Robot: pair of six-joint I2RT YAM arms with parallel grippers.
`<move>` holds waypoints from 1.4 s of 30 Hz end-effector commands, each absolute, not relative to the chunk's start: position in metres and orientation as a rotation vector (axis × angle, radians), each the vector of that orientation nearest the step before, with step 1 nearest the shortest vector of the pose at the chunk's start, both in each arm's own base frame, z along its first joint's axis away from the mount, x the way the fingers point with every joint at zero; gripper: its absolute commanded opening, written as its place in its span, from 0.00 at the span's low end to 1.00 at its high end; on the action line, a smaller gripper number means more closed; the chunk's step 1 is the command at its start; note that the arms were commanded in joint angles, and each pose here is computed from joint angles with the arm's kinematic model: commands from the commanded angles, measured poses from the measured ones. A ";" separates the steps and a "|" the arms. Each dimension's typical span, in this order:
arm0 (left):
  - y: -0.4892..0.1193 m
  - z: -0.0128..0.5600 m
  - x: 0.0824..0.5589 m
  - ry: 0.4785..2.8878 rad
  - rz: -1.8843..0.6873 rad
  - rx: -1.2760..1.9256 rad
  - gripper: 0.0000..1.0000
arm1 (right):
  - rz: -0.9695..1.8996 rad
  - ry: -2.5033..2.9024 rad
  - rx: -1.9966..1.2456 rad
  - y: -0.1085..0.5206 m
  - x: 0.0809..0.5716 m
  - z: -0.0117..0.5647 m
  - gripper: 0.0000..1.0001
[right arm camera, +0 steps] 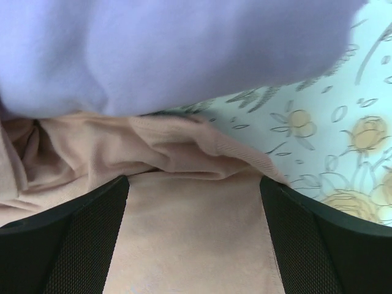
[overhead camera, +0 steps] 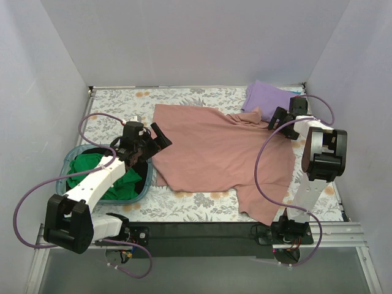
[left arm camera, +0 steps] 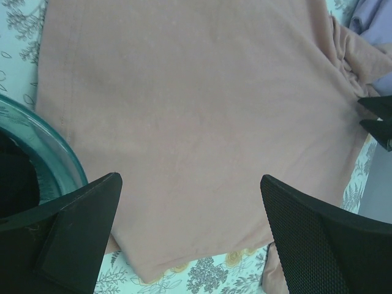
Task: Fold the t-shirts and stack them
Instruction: Flatten the tshirt out
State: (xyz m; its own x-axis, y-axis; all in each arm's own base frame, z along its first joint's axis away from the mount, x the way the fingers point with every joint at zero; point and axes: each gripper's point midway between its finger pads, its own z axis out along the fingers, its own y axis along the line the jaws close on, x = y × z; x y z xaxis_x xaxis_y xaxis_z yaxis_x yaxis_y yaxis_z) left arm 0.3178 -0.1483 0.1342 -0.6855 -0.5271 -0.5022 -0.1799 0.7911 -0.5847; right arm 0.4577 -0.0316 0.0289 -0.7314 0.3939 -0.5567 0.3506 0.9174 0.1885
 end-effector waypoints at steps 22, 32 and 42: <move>-0.131 0.050 0.200 2.527 -0.250 -0.839 0.90 | 0.189 2.391 0.574 -0.065 0.424 0.096 0.98; -0.132 0.025 0.215 2.476 -0.153 -0.960 0.70 | 0.195 2.258 0.507 -0.029 0.377 0.152 0.98; -0.135 -0.004 0.195 2.573 -0.015 -0.934 0.55 | 0.163 2.179 0.529 -0.030 0.359 0.177 0.99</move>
State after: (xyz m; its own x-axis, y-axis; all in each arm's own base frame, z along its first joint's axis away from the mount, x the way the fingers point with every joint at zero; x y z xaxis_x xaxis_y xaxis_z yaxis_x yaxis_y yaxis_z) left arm 0.2210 -0.1507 0.0221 -0.6723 -0.6267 -0.3941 -0.5709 0.7778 -0.2629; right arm 0.3627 -0.0269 0.1664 -0.5705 0.4197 -0.7059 0.2955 0.9069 0.3004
